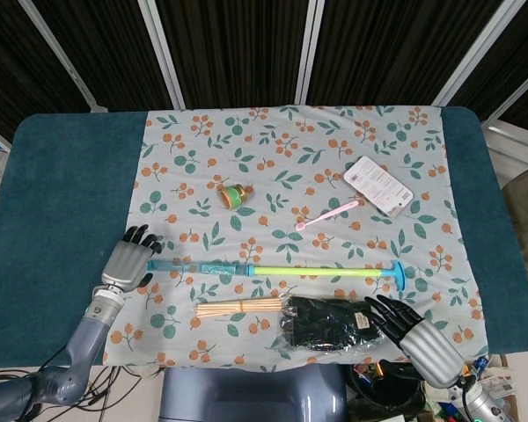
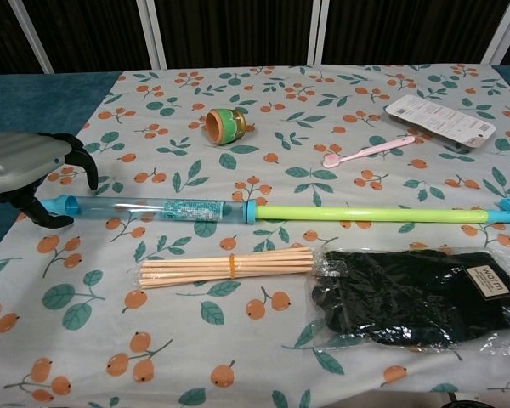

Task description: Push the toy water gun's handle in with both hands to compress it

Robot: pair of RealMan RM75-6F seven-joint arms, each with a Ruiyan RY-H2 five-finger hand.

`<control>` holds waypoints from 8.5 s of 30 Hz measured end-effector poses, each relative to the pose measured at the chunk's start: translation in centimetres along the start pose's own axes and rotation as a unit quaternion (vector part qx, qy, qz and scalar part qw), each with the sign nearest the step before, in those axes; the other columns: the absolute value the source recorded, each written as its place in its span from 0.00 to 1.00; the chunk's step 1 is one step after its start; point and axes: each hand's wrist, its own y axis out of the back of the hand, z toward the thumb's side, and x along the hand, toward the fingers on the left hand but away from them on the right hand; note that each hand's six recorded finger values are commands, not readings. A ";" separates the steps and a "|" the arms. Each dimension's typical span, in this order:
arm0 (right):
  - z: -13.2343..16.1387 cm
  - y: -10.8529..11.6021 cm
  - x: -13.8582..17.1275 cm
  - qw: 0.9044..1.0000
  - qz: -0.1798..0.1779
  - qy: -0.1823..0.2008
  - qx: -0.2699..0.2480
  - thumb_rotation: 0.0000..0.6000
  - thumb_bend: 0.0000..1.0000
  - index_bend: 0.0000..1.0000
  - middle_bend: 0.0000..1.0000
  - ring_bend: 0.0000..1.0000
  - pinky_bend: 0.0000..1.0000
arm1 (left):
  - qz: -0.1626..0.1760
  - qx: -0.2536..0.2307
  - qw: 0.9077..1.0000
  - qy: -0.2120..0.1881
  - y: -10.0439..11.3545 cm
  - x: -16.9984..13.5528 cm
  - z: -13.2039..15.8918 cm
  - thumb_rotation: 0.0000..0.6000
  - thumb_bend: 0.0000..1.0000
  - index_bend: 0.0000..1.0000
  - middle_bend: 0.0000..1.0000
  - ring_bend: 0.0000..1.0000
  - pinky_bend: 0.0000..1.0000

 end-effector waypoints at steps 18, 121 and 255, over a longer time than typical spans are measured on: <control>0.0 0.1 0.0 1.000 -0.001 -0.001 0.001 1.00 0.12 0.10 0.00 0.00 0.15 | -0.003 -0.007 1.000 0.003 -0.4 0.3 0.5 1.00 0.41 0.56 0.29 0.08 0.13; -8.4 -5.3 -16.0 0.941 0.091 -0.313 0.095 1.00 0.29 0.46 0.20 0.04 0.15 | 0.040 -0.036 0.996 0.065 5.0 -2.3 -0.9 1.00 0.43 0.58 0.31 0.08 0.14; 0.2 -5.1 -20.5 0.973 0.079 -0.197 0.096 1.00 0.11 0.10 0.07 0.04 0.16 | 0.026 -0.083 0.996 -0.012 5.3 -0.2 8.8 1.00 0.12 0.21 0.10 0.03 0.05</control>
